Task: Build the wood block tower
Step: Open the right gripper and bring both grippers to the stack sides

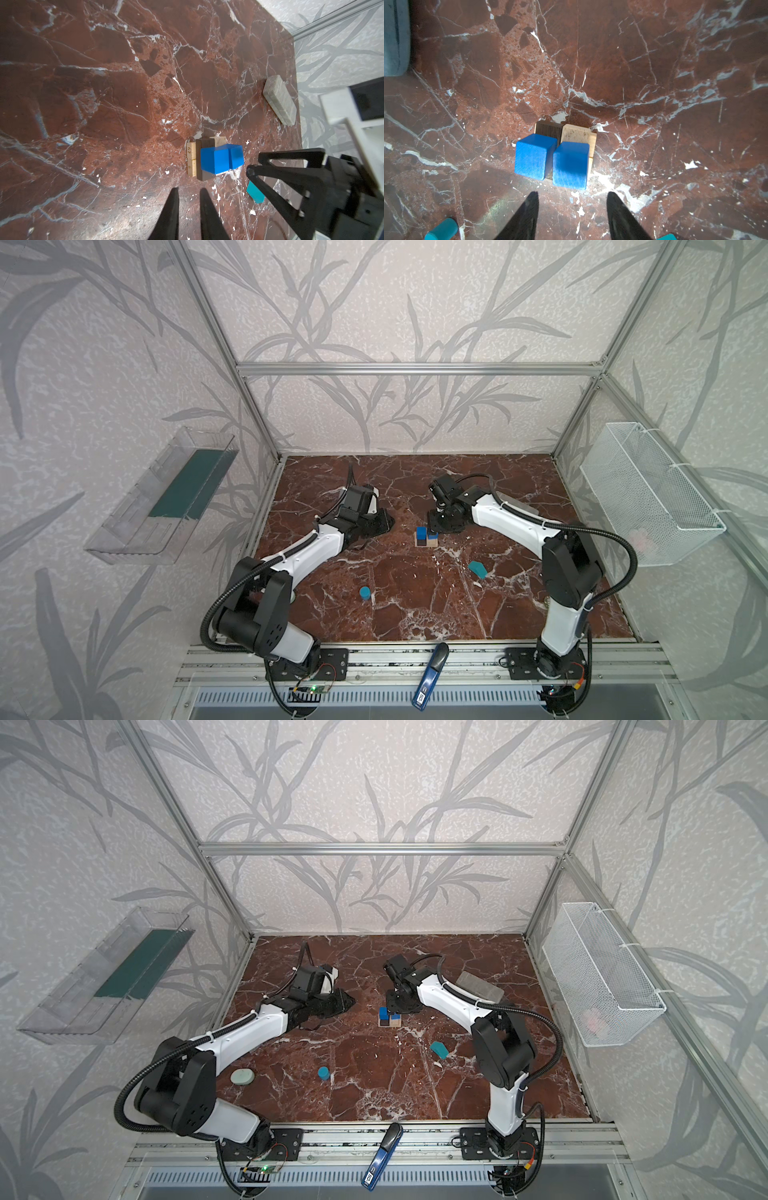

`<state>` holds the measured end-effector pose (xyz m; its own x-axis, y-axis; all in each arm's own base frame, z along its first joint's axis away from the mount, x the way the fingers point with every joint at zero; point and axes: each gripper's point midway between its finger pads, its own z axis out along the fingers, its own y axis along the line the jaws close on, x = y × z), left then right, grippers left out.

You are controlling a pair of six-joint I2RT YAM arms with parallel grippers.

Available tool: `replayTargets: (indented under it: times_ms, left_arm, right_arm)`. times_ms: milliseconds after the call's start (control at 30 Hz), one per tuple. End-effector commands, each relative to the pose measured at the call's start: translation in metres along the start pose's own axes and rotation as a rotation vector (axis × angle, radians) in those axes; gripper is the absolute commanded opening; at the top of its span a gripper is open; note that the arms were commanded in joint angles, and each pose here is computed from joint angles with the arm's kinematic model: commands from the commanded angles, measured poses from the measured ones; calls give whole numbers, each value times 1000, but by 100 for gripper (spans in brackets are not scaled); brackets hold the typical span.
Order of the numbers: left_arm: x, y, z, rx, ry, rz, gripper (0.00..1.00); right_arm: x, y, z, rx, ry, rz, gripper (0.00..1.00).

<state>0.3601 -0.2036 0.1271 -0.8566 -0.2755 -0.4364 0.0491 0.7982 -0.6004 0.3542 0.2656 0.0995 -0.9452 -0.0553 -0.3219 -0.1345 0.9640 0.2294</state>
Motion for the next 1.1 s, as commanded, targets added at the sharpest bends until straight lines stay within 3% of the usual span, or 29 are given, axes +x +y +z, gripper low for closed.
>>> replayTargets:
  times_ms: [0,300,433,500,733,1067]
  left_arm:
    - [-2,-13,2,14,31,21,20]
    - [12,-19,27,-29,116,52,22]
    - [13,-15,31,-59,131,54,37]
    - [11,-14,32,-66,128,59,38]
    - [7,-18,37,-89,155,71,33]
    - [15,-26,45,-78,170,76,33]
  right_arm:
    - [-9,2,-23,-27,-73,-9,56]
    - [-10,-2,-21,-142,-134,50,61]
    - [-10,-6,-15,-161,-139,70,62]
    - [-15,-5,-24,-172,-171,73,62]
    - [-23,-5,-29,-253,-247,111,63]
    - [-10,-14,-19,-294,-241,139,63]
